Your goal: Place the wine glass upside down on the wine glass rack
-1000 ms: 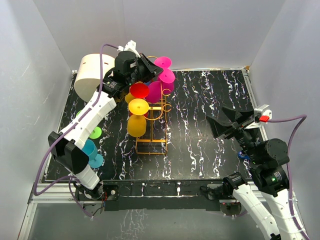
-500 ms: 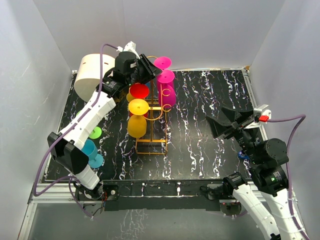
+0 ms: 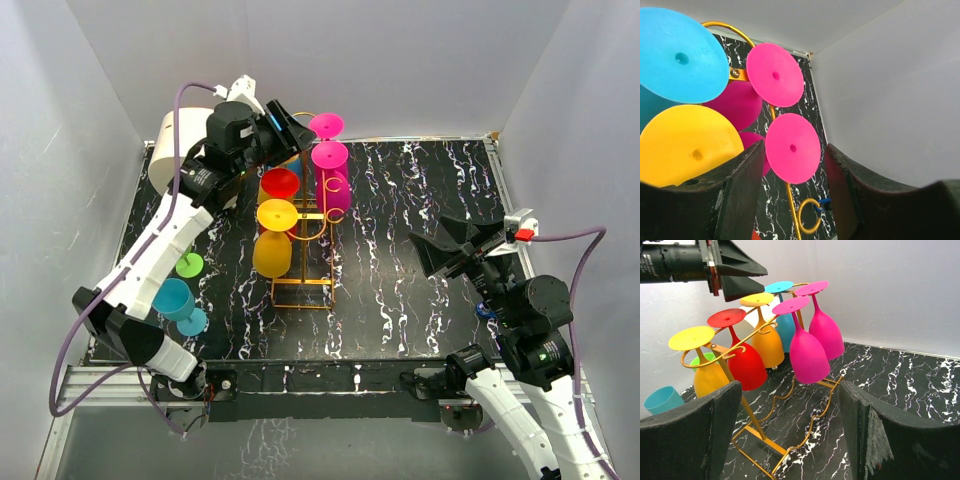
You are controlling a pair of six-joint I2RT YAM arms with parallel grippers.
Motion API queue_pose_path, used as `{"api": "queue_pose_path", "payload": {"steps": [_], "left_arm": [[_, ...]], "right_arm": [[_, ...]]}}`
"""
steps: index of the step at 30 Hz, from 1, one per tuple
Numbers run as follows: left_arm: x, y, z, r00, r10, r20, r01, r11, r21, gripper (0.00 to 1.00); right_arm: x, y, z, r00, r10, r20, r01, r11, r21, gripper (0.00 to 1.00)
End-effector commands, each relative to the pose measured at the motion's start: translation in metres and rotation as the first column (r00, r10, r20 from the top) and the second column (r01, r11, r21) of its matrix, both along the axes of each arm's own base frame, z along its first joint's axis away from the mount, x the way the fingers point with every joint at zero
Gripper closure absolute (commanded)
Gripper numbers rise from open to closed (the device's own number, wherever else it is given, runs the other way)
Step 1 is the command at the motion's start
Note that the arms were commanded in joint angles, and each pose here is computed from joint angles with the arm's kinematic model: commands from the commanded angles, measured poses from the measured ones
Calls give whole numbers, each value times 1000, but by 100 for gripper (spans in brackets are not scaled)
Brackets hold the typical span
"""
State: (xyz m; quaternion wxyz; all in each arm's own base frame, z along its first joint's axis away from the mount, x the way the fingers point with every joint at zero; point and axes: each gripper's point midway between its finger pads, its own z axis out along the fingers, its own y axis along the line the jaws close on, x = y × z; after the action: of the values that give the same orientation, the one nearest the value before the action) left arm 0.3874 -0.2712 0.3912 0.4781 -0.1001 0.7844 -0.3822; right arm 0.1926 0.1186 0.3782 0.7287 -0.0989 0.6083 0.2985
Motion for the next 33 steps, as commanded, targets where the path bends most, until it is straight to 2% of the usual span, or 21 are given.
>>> {"api": "queue_pose_path", "payload": {"steps": [1, 4, 7, 12, 17, 19, 22, 28, 33], "left_arm": [[-25, 26, 47, 991, 9, 135, -12, 1000, 27, 48], [-32, 40, 52, 981, 14, 193, -33, 995, 98, 43], [-42, 75, 53, 968, 101, 232, -146, 971, 187, 39], [-46, 138, 21, 943, 263, 204, -324, 868, 377, 35], [-44, 196, -4, 887, 420, 194, -458, 740, 492, 35], [-43, 214, -19, 868, 472, 154, -479, 713, 513, 37], [-43, 234, -51, 850, 522, 69, -477, 707, 522, 39], [-50, 256, -105, 829, 552, -90, -437, 740, 512, 43], [-65, 265, -129, 809, 569, -148, -392, 710, 585, 49]], "right_arm": [[-1, -1, 14, 999, -5, 38, 4, 999, 38, 24], [0, -2, 12, 1000, -9, 27, 8, 999, 45, 24], [1, -3, 10, 1000, -18, 4, 18, 998, 67, 24], [7, -4, 2, 998, -31, -56, 36, 994, 99, 24], [7, 4, 3, 996, 11, -83, -2, 994, 108, 24], [7, 4, 2, 996, 15, -84, -6, 994, 111, 25], [9, 2, -3, 996, 3, -94, 9, 992, 123, 25], [10, 2, -12, 994, 3, -113, 15, 988, 151, 25], [12, 3, -18, 991, 2, -130, 18, 988, 157, 25]]}}
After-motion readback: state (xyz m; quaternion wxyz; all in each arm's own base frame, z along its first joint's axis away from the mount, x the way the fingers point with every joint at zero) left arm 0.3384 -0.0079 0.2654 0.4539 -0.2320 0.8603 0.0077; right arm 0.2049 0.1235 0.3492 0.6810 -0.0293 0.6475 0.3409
